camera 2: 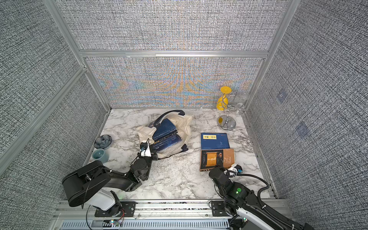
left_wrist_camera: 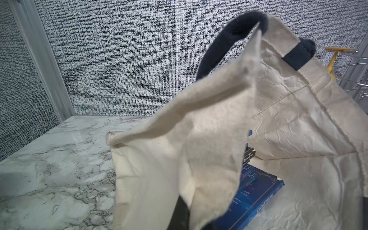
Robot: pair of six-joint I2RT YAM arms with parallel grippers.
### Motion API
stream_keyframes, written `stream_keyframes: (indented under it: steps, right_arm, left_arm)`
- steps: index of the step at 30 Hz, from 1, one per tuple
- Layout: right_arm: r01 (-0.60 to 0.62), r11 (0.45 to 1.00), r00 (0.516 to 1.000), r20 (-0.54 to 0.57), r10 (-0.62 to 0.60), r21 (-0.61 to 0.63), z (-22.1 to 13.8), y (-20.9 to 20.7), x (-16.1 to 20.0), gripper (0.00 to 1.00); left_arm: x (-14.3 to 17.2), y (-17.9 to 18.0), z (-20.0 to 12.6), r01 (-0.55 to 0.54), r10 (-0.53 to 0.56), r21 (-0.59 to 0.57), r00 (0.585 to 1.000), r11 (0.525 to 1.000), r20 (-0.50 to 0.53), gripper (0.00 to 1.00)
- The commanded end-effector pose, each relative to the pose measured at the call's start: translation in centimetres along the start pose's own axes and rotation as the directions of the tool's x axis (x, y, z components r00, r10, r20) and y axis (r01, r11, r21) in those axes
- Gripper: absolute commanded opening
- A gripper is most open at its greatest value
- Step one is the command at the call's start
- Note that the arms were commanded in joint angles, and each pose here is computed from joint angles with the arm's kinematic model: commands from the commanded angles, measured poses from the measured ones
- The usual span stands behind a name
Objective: Take out the books from the canvas bag
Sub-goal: Place the book at the center of the board.
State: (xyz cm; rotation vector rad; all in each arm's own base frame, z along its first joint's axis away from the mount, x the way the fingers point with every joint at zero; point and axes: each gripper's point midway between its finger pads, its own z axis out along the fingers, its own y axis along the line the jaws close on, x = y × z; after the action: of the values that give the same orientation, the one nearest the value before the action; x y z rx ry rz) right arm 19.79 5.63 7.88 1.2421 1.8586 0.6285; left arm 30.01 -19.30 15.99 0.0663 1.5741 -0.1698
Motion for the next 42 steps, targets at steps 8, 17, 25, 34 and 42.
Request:
stream_keyframes:
  steps: [8,17,25,34,42]
  right_arm:
    - [0.009,0.994,1.000,0.028,-0.012,0.107,0.1,-2.7,-0.4,0.07]
    - [0.023,0.995,0.993,0.110,-0.033,0.097,0.8,-2.4,-1.3,0.34]
    - [0.037,0.989,0.994,0.093,-0.051,0.144,1.7,-2.2,-0.9,0.45]
    - [0.048,0.965,0.999,0.006,-0.051,0.258,2.6,-2.8,0.0,0.68]
    - [0.080,0.914,0.996,-0.068,-0.058,0.397,2.1,-3.3,-0.6,0.92]
  left_arm:
    - [-1.1,-0.5,0.0,0.041,-0.042,0.025,0.998,0.999,0.037,0.00]
    - [-0.9,-0.6,0.0,0.036,-0.037,0.025,0.999,0.999,0.034,0.00]
    - [-1.0,-0.5,-0.1,0.037,-0.038,0.025,0.999,0.999,0.034,0.00]
    - [-0.9,-0.7,-0.1,0.042,-0.043,0.034,0.999,0.999,0.033,0.00]
    - [-1.0,-0.8,-0.2,0.051,-0.052,0.042,0.998,0.998,0.033,0.00]
